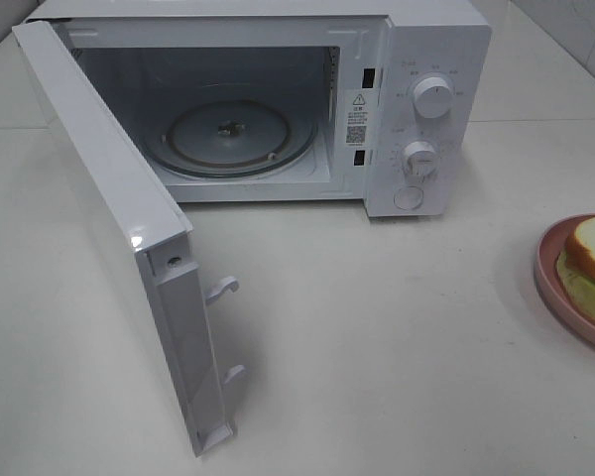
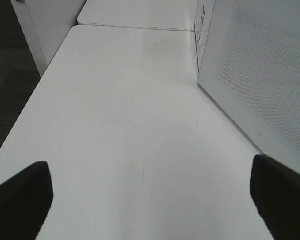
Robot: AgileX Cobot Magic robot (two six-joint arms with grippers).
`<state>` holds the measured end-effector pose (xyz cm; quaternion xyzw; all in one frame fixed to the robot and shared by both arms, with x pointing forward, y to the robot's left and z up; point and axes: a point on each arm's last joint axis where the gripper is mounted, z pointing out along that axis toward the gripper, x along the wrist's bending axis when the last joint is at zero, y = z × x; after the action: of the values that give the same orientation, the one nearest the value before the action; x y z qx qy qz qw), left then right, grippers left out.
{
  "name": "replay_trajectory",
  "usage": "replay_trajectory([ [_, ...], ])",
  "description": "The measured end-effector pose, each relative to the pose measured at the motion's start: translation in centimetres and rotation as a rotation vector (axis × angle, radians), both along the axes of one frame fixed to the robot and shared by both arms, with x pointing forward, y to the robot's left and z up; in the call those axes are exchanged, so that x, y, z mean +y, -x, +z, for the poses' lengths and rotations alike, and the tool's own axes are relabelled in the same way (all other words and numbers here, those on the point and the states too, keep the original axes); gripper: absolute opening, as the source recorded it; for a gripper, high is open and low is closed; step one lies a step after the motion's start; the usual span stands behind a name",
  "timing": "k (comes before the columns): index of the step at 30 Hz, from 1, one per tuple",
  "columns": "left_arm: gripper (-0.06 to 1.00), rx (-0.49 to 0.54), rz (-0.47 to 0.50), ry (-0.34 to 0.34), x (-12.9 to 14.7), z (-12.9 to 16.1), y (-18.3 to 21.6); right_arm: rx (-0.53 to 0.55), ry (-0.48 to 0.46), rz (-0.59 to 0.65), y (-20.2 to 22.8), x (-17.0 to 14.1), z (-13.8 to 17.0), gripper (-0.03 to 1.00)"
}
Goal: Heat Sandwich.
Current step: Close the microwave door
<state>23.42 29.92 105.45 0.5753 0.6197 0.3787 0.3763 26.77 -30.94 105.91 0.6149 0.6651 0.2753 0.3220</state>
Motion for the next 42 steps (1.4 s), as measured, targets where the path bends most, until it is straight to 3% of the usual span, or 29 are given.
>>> replay_trajectory([
  [12,0.99,0.0,0.0,0.0,0.0,0.0,0.0,-0.049,-0.093,-0.045,2.2,0.4,-1.1,0.72],
  [21,0.99,0.0,0.0,0.0,0.0,0.0,0.0,-0.149,-0.096,-0.056,3.8,0.5,-1.2,0.72],
  [42,0.99,0.0,0.0,0.0,0.0,0.0,0.0,-0.147,-0.083,-0.06,3.9,0.5,-1.2,0.75],
])
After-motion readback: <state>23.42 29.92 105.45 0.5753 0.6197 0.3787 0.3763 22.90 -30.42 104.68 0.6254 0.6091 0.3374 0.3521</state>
